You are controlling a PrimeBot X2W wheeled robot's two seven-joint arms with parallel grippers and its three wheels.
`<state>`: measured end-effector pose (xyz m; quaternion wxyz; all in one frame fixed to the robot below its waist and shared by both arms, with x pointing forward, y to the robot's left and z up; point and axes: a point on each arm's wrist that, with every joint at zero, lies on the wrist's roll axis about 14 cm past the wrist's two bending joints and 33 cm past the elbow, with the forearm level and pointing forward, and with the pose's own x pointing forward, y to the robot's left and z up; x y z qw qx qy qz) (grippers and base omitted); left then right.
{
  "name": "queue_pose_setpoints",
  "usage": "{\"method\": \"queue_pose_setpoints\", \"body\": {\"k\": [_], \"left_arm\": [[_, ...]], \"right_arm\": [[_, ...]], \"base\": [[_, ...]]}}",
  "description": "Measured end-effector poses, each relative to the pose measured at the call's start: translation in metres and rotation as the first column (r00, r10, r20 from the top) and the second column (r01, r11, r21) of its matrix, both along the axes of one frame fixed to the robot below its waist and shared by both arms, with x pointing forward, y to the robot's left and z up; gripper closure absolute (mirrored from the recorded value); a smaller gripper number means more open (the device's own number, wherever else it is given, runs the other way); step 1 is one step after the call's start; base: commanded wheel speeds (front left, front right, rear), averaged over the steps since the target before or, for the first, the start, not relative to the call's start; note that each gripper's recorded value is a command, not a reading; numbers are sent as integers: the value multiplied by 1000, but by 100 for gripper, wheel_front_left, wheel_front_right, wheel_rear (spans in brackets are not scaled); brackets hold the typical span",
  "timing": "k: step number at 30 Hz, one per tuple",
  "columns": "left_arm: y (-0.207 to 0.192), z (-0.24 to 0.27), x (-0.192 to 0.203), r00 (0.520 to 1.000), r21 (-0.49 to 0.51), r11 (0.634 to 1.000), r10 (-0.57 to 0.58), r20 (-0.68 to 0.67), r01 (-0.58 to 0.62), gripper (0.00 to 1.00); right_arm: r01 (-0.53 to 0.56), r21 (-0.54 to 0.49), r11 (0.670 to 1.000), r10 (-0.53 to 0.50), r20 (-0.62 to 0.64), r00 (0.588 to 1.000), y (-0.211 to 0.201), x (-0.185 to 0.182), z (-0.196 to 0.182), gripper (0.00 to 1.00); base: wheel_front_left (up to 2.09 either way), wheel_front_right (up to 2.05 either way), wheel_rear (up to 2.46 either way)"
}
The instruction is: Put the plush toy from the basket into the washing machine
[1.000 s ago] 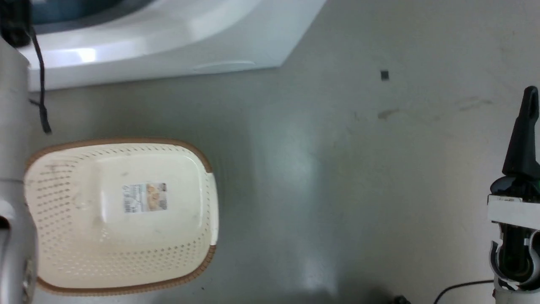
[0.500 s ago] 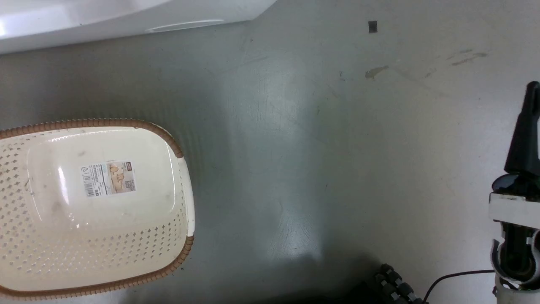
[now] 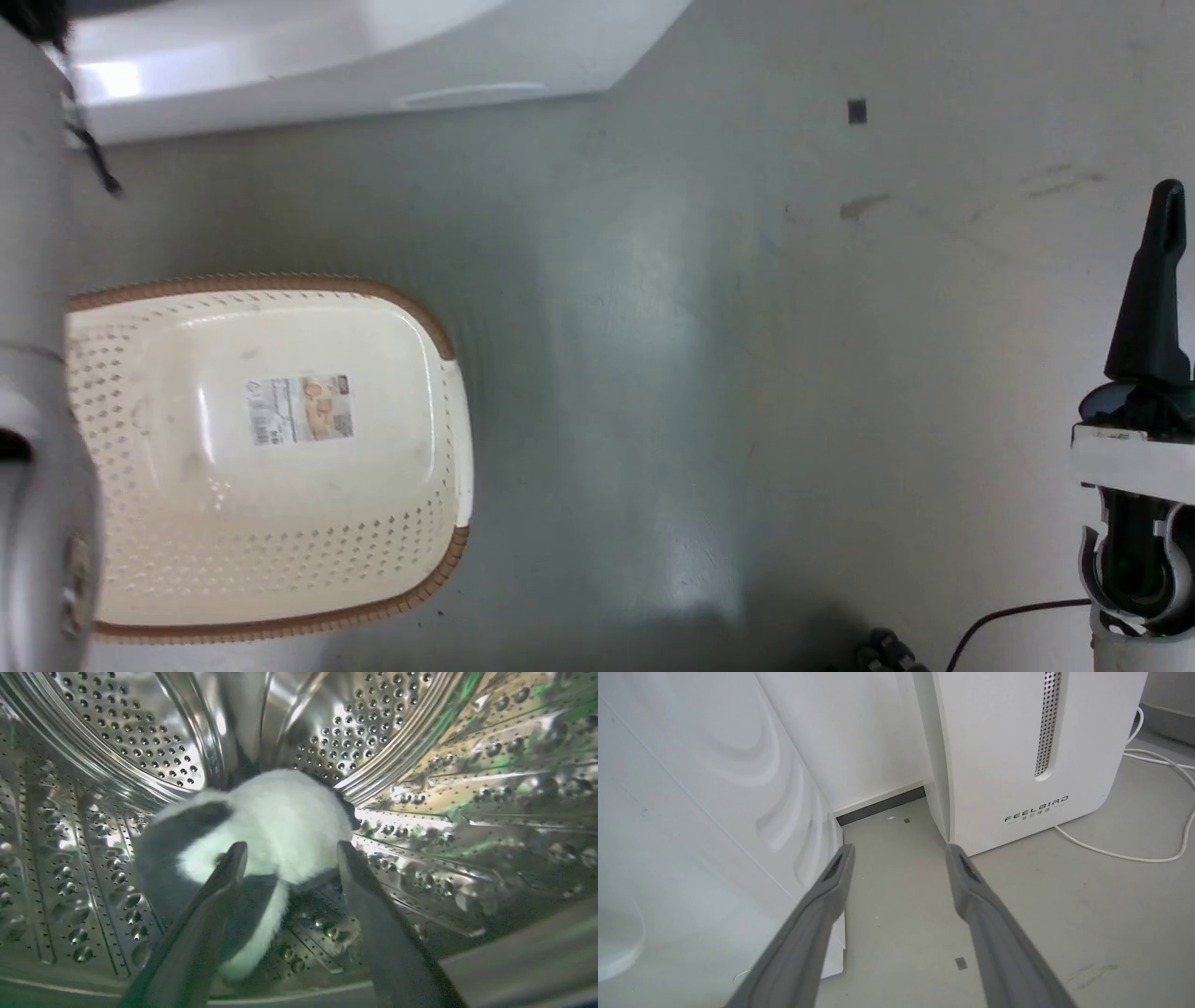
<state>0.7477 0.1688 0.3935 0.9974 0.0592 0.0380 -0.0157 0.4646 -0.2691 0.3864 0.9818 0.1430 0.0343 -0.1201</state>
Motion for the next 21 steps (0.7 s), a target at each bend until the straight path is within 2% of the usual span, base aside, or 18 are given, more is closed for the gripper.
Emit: {"method": "queue_pose_setpoints", "body": {"k": [7,14,21], "left_arm": [[8,20,-56,999,-31,999,35,14,-35,0],[5,41,-129,999,-43,999,28,31,-26,0],[5,77,-201,996,-2,1000,16,88,-16,0]], "right_arm": [[-30,-14,999,31,75,997,10,0,36,0],[-83,-56,995,88,109,990,28,-14,65,0],[-154,-124,980,173,155,973,53,-32,99,0]], "base": [[0,0,0],[0,0,0],[0,0,0]]}}
